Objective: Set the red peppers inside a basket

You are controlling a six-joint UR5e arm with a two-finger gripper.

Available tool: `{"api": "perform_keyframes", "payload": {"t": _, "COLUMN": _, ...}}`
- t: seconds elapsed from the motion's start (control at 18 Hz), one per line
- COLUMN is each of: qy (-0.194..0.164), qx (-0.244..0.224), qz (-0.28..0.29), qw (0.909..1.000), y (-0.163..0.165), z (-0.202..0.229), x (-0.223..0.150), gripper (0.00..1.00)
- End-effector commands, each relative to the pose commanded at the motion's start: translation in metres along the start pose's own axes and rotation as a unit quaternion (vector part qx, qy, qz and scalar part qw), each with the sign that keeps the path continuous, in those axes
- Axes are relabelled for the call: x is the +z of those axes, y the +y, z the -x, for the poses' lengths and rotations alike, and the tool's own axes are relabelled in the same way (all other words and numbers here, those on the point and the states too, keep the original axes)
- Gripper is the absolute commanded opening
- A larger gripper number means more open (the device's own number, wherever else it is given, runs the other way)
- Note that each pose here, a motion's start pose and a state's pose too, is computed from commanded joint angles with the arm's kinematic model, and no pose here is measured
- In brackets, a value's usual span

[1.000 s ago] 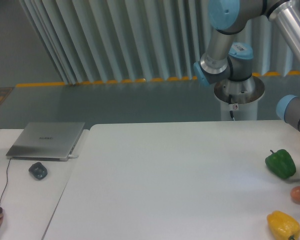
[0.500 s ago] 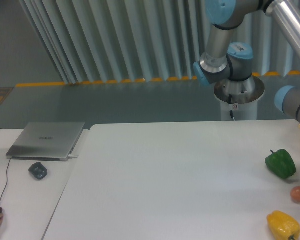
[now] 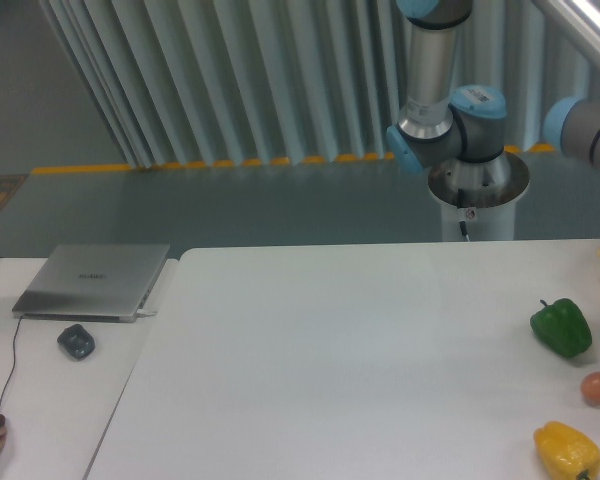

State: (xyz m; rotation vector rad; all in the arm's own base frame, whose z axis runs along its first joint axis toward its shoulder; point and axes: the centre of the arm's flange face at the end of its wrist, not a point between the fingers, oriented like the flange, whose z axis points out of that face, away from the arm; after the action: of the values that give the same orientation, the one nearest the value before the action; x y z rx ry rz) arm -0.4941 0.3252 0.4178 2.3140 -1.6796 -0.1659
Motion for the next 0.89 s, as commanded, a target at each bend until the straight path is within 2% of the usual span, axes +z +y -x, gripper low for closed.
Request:
{"api": "perform_keyframes", "payload": {"t": 0.33, "qy": -0.03, "qx": 0.046, "qz": -0.034, "qw": 0.9979, "y": 0.096, "z": -0.092, "x": 0.038, "gripper": 0.33}}
{"api": "perform_keyframes", "payload": {"t": 0.67, "qy": -0.051, "qx": 0.077, "qz": -0.034, "qw": 0.9951, "y": 0.149, "z": -0.112, "x": 0.102, "gripper": 0.33}}
{"api": "perform_keyframes", "payload": {"t": 0.89, "qy": -0.071, "qx": 0.083, "qz": -0.038, "qw": 0.9932, "y": 0.166, "z": -0.113, "x": 0.143, "gripper": 0.35}}
